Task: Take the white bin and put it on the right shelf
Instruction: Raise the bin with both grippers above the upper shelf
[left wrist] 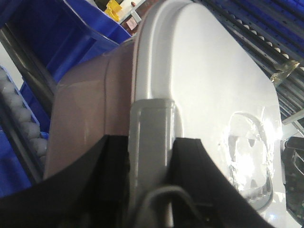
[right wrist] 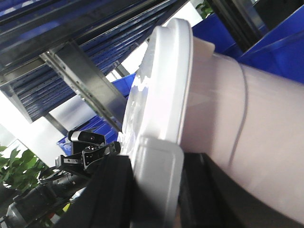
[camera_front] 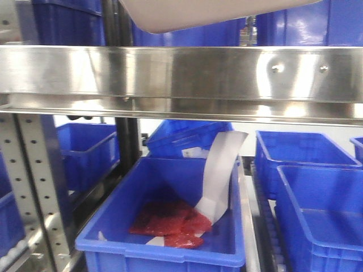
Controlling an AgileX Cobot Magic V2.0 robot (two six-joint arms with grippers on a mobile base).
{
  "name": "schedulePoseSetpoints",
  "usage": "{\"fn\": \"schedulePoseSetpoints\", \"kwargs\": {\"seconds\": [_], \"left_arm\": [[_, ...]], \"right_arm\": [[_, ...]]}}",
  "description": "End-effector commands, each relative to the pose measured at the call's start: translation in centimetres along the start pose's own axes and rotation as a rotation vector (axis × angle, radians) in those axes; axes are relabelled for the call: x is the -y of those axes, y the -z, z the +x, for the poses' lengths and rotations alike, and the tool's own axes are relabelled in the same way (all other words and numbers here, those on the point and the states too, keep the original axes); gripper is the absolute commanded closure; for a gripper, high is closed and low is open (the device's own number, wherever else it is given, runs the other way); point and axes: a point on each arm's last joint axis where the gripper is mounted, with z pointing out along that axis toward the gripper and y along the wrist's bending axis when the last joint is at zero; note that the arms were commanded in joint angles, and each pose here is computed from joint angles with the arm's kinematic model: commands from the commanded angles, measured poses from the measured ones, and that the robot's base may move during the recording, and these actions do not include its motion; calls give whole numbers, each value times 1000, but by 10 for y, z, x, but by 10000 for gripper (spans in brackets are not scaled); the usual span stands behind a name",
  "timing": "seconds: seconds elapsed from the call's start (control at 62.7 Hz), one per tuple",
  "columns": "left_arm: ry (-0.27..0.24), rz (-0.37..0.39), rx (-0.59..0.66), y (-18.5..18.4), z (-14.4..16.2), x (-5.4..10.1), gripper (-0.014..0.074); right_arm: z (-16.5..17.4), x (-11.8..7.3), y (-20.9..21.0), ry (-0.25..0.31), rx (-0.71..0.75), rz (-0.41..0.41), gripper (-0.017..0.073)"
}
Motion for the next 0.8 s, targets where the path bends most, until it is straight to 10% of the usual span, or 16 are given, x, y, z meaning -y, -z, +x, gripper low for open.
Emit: {"fn": "schedulePoseSetpoints", "kwargs": {"seconds": [0.0,0.782], "left_arm": [[-87,215,-62,-3,1,51,694],[-87,215,-62,-3,1,51,694]], "right_arm": [[-2,-43,3,27,-13,-253,368],[-2,-43,3,27,-13,-253,368]]}}
